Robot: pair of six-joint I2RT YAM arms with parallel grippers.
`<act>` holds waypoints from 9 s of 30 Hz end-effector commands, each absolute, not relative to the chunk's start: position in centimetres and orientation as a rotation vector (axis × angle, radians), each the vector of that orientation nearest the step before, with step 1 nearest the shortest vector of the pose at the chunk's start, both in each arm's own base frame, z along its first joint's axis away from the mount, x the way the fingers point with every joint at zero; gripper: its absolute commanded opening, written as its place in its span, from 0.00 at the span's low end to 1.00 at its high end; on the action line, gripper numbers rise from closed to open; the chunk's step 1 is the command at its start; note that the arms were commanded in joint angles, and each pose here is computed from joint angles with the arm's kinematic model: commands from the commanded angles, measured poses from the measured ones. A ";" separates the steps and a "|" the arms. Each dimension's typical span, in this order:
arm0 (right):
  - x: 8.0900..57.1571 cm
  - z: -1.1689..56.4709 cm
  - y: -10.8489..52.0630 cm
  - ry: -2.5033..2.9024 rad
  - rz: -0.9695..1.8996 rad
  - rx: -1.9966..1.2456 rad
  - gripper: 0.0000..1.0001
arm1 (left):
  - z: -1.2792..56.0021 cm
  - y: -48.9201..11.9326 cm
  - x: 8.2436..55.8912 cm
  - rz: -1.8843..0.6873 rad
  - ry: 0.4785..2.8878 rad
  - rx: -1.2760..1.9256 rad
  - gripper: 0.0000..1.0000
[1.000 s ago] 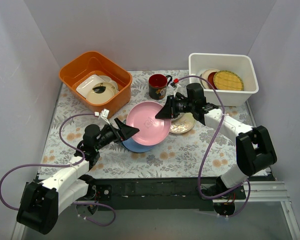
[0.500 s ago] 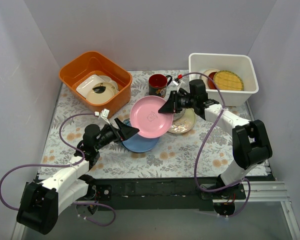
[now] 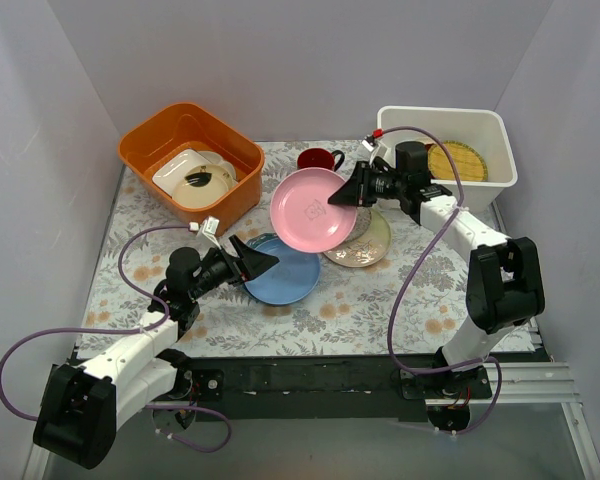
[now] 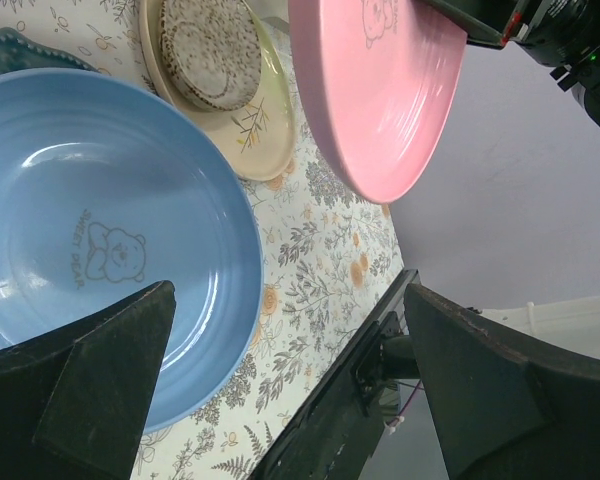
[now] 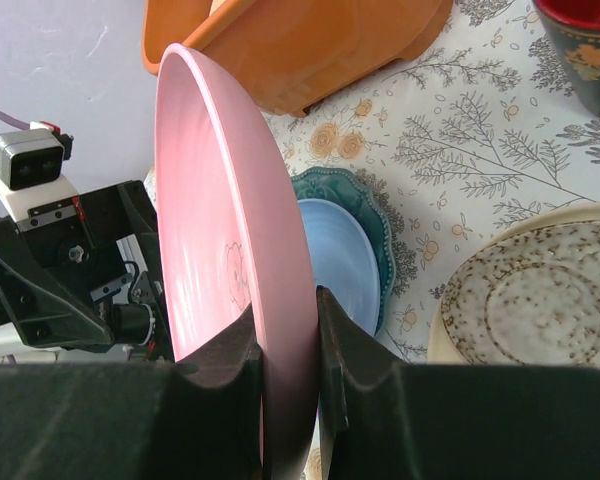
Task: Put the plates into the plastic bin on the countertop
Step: Pick up the plate at the center of the board, then place the plate in the plastic bin, then pick up the plate at the center of the board.
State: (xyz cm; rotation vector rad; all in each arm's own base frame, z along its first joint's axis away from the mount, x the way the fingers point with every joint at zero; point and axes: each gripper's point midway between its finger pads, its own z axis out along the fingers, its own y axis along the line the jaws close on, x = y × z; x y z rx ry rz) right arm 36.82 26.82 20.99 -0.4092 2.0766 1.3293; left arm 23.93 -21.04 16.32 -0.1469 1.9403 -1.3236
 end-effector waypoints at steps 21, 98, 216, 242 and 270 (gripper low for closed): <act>44.2 25.9 18.9 1.908 1.258 -0.279 0.01 | 17.4 -21.7 24.6 -1.326 1.933 -0.091 0.98; 57.0 24.8 -4.2 1.733 0.971 0.361 0.01 | 17.0 -21.1 24.4 -1.290 1.933 -0.113 0.98; 45.2 27.6 12.1 1.898 0.851 0.007 0.79 | 11.0 -16.9 26.3 -0.898 2.189 -0.419 0.98; 35.5 19.4 20.9 2.102 1.091 -0.151 0.77 | 8.6 -17.1 26.9 -0.878 2.241 -0.432 0.95; 31.5 16.1 25.7 2.181 1.280 -0.214 0.77 | 3.2 -16.6 26.1 -0.785 2.377 -0.447 0.09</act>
